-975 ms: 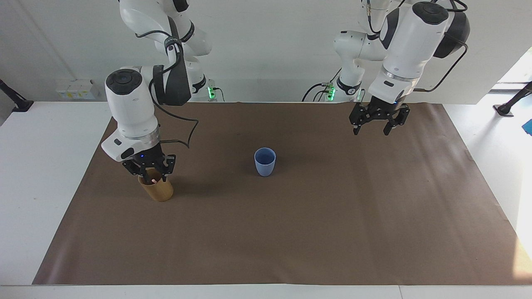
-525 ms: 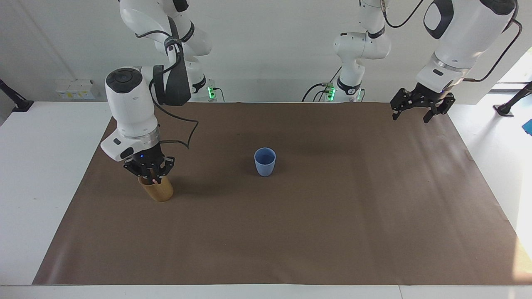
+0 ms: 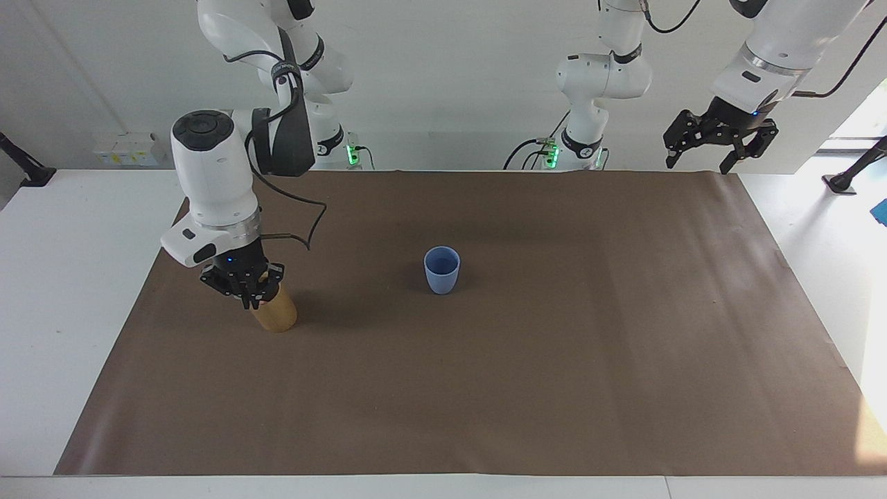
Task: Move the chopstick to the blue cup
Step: 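Release the blue cup and draw the left gripper back to rest, then lift the pink straw up out of the tan cup with the right gripper, then carry the pink straw over the blue cup with the right gripper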
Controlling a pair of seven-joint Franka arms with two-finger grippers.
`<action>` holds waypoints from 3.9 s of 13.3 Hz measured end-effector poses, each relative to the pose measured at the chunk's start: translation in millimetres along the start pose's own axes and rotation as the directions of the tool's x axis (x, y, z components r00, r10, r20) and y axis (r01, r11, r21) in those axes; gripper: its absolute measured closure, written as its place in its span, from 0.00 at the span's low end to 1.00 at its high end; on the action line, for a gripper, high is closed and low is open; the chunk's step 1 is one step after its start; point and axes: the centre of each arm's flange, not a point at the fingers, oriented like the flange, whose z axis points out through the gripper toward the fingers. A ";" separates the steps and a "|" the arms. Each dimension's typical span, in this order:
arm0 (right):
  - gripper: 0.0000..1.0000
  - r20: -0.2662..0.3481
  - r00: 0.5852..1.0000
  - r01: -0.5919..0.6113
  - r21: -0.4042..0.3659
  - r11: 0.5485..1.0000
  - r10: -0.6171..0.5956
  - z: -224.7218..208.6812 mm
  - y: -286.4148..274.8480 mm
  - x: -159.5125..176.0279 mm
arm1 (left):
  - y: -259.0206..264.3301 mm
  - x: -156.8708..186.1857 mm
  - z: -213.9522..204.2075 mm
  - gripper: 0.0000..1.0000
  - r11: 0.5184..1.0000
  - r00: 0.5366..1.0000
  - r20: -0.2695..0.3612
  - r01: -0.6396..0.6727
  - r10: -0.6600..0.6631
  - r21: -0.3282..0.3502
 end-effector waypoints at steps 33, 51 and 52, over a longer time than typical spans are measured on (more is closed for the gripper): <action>0.90 -0.259 0.964 -0.005 0.225 0.974 0.065 -212.1 -279.7 -80.7 | -1.8 0.4 9.9 0.00 1.000 1.000 0.000 -0.013 0.013 0.005; 0.57 -0.263 0.964 0.027 0.199 0.980 0.027 -93.8 -306.3 -111.3 | -6.8 -0.5 9.8 0.00 1.000 1.000 0.000 -0.004 0.004 0.005; 0.57 -0.262 0.965 0.021 0.198 0.980 0.032 -93.2 -303.6 -109.9 | -5.6 -0.3 9.9 0.00 1.000 1.000 0.000 -0.006 0.006 0.005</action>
